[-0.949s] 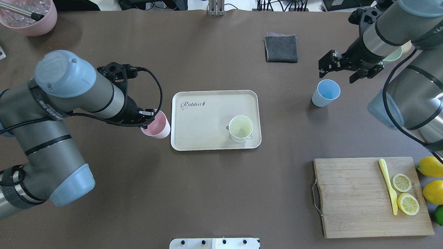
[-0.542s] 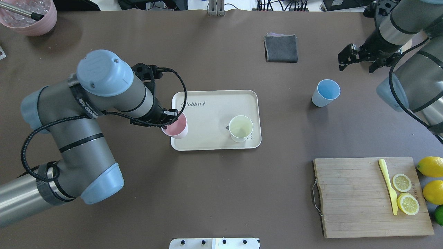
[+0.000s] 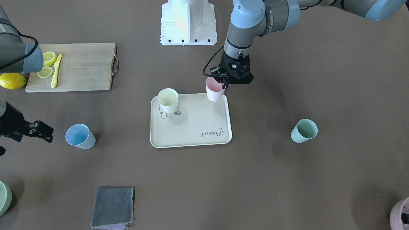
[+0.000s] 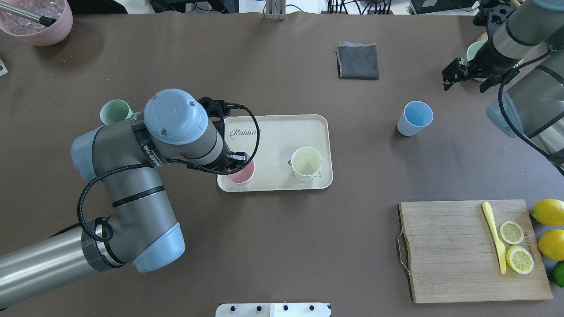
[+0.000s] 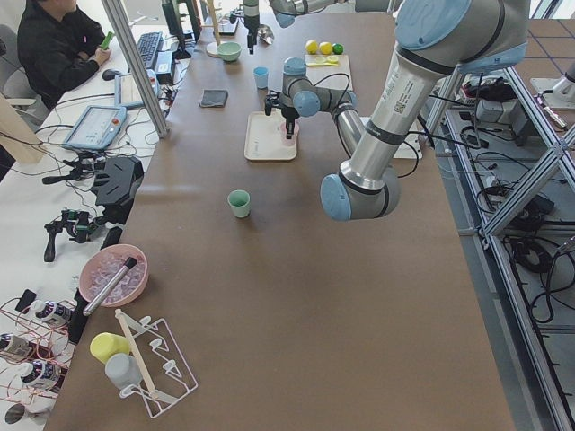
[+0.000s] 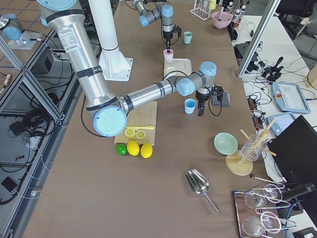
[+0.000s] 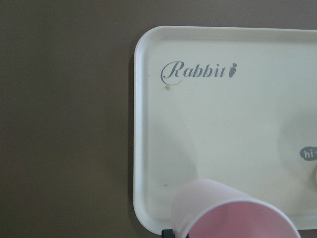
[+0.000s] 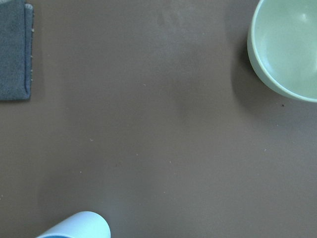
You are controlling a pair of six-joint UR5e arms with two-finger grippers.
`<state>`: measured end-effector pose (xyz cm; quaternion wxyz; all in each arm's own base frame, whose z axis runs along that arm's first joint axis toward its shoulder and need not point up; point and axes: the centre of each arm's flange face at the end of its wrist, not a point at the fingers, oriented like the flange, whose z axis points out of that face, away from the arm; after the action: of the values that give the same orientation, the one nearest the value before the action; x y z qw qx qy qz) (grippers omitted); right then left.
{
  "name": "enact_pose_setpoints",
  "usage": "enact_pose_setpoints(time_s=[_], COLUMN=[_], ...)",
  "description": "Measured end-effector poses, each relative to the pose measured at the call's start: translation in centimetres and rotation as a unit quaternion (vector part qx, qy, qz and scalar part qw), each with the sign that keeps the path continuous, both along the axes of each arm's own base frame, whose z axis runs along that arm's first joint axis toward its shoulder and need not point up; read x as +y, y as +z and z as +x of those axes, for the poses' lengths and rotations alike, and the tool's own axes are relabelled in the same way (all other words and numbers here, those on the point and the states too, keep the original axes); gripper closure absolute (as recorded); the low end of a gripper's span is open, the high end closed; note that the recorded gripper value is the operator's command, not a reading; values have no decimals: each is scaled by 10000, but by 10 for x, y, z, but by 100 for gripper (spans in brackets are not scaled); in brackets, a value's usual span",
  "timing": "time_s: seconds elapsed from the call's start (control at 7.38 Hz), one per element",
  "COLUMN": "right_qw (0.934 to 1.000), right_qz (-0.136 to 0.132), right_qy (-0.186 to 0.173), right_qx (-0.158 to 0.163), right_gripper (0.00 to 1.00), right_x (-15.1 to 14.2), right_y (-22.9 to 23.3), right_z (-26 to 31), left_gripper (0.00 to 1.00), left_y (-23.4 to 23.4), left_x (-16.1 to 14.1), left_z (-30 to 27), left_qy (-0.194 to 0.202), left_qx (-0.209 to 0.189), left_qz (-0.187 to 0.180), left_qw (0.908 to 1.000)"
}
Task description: Place all cups on tray
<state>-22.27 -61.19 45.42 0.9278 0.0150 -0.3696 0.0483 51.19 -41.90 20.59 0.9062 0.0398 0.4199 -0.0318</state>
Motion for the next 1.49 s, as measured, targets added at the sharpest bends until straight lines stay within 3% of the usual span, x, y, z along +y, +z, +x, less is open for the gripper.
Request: enact_pose_setpoints(time_s=[0.54, 0.68, 0.81, 1.22, 1.49], right_qw=[10000, 10000, 10000, 9999, 10000], right_qz=[9, 28, 31, -131, 4], right_qy=[30, 25, 7, 39, 32], right_qx=[-41, -61, -73, -80, -7], right_gripper=[0, 0, 0, 0, 0], right_x=[8, 15, 21, 34, 34], right_y=[-2, -4, -4, -12, -15], right_z=[2, 3, 1, -32, -56], left_gripper=[100, 25, 2, 2, 2], left_y=[18, 20, 21, 19, 17], left_x=[-21, -22, -23, -23, -23], left_z=[14, 15, 15, 13, 11], left_qy=[-82, -88, -88, -83, -90], left_qx=[51, 51, 50, 67, 89], left_qz=[62, 65, 67, 100, 114], left_qw=[9999, 9999, 9999, 9999, 9999])
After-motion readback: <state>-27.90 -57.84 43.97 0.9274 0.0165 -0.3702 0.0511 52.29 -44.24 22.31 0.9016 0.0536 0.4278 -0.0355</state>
